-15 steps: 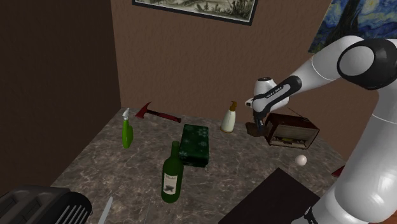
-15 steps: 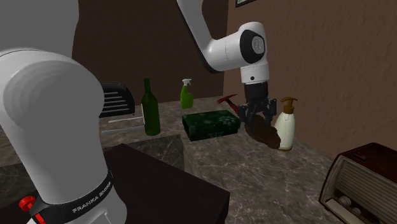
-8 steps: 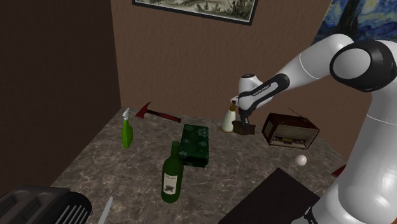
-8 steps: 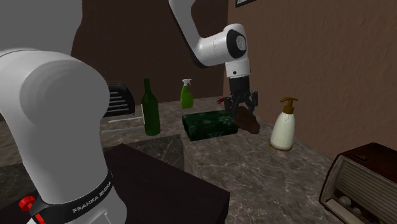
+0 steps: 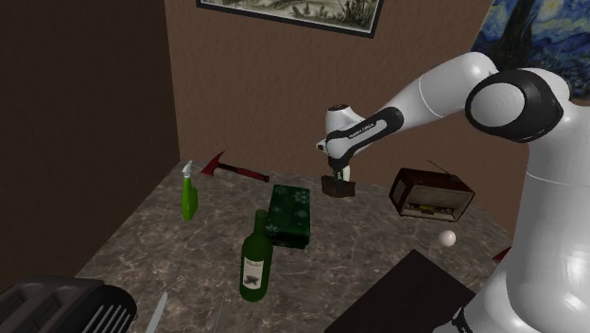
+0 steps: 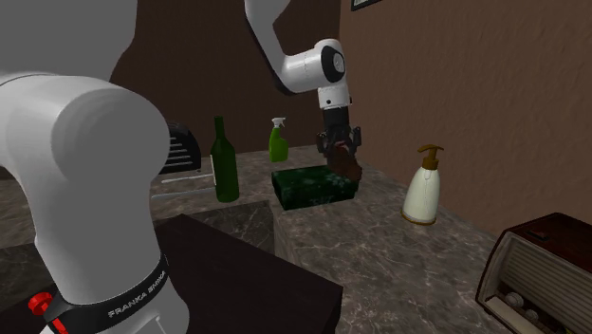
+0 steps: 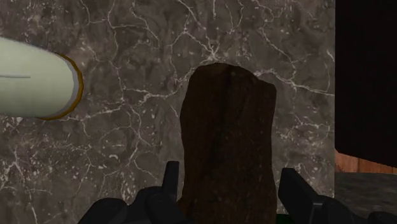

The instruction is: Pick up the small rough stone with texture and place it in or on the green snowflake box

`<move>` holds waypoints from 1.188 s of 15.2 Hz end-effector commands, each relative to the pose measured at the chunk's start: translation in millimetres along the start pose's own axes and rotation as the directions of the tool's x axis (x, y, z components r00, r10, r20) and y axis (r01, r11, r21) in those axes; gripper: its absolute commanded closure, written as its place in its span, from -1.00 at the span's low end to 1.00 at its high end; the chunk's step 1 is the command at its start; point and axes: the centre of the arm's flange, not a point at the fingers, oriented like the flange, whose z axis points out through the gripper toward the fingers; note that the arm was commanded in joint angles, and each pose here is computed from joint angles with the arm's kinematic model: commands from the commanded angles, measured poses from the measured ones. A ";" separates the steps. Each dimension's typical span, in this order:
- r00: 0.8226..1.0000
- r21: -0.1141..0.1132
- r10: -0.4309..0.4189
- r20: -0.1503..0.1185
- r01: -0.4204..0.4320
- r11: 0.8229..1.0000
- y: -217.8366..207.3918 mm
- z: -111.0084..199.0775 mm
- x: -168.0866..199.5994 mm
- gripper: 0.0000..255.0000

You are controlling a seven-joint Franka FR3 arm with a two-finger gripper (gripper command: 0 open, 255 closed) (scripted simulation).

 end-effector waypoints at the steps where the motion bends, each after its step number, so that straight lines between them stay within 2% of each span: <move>1: 1.000 0.000 0.002 0.000 -0.002 1.000 -3.1 -7.8 25.8 1.00; 13: 1.000 0.000 0.002 0.000 -0.002 1.000 -17.9 -51.6 175.3 1.00; 18: 1.000 0.000 0.002 0.000 -0.002 1.000 -20.2 -26.1 181.8 1.00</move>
